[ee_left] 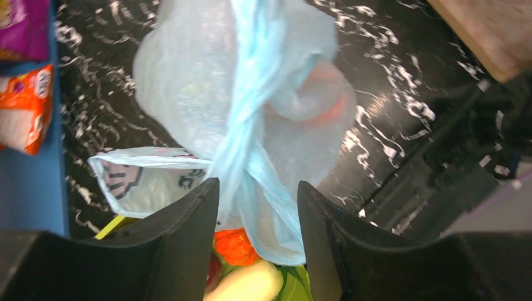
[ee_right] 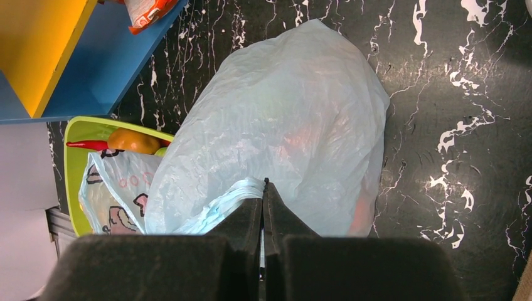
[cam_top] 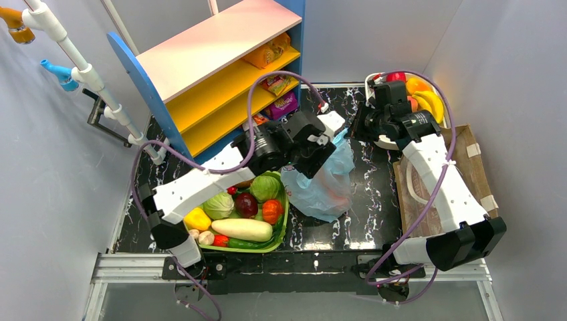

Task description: Place the food into the grocery bag and tie it

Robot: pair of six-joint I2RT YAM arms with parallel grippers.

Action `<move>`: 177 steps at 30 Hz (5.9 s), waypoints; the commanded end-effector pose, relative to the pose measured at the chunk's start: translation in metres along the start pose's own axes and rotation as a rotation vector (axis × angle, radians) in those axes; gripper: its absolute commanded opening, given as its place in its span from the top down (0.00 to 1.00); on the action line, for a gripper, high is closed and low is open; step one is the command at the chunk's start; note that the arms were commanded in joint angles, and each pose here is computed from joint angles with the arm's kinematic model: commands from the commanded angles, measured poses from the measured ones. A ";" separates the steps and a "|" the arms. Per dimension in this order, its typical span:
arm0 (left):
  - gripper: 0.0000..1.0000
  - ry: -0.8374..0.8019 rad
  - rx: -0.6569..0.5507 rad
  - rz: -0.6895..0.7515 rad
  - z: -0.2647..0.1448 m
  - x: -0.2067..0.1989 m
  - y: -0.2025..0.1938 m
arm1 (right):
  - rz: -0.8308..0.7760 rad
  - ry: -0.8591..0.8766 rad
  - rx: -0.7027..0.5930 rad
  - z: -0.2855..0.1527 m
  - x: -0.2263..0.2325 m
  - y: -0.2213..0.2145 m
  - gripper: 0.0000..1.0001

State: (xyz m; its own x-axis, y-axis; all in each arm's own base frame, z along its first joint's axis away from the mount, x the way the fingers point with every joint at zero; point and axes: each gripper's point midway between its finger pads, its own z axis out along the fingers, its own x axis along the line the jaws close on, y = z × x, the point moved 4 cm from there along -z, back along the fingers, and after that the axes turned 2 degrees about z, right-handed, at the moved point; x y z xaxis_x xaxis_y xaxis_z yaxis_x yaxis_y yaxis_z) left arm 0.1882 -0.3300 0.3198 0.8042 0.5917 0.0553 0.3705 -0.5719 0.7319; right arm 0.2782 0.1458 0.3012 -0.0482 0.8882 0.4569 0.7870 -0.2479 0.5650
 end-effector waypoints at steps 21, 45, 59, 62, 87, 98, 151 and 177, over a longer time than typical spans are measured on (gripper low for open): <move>0.64 0.262 0.216 -0.168 0.005 -0.016 -0.009 | -0.031 0.031 -0.011 -0.009 0.013 0.011 0.99; 0.69 0.379 0.275 -0.223 0.033 -0.016 -0.028 | -0.044 0.074 -0.010 -0.015 0.013 0.001 0.99; 0.76 0.498 0.236 -0.158 0.034 0.002 -0.020 | -0.048 0.103 0.000 -0.016 0.017 0.001 0.99; 0.83 0.519 0.234 -0.126 0.035 0.006 -0.018 | -0.047 0.107 0.010 -0.017 0.017 -0.002 0.99; 1.00 0.100 0.333 -0.178 -0.041 0.007 -0.065 | -0.042 0.004 -0.064 -0.025 0.022 0.041 0.99; 1.00 0.049 0.265 -0.338 -0.068 0.025 -0.093 | 0.058 -0.090 -0.073 -0.018 -0.021 0.047 0.99; 0.54 0.156 0.193 0.031 0.000 -0.011 -0.028 | 0.129 0.088 0.073 -0.002 -0.020 0.003 0.99; 0.62 0.380 0.252 0.185 0.023 0.005 -0.038 | 0.131 0.100 0.085 0.000 -0.019 0.003 0.99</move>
State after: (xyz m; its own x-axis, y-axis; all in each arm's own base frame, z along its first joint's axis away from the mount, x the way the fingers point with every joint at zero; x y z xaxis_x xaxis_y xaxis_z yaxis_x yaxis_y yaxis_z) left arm 0.1885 -0.3218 0.2696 0.6724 0.6066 0.4242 0.3913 -0.7777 0.4919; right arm 0.2777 0.1246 0.2815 0.0393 0.8185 0.5732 0.8484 -0.3304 0.4136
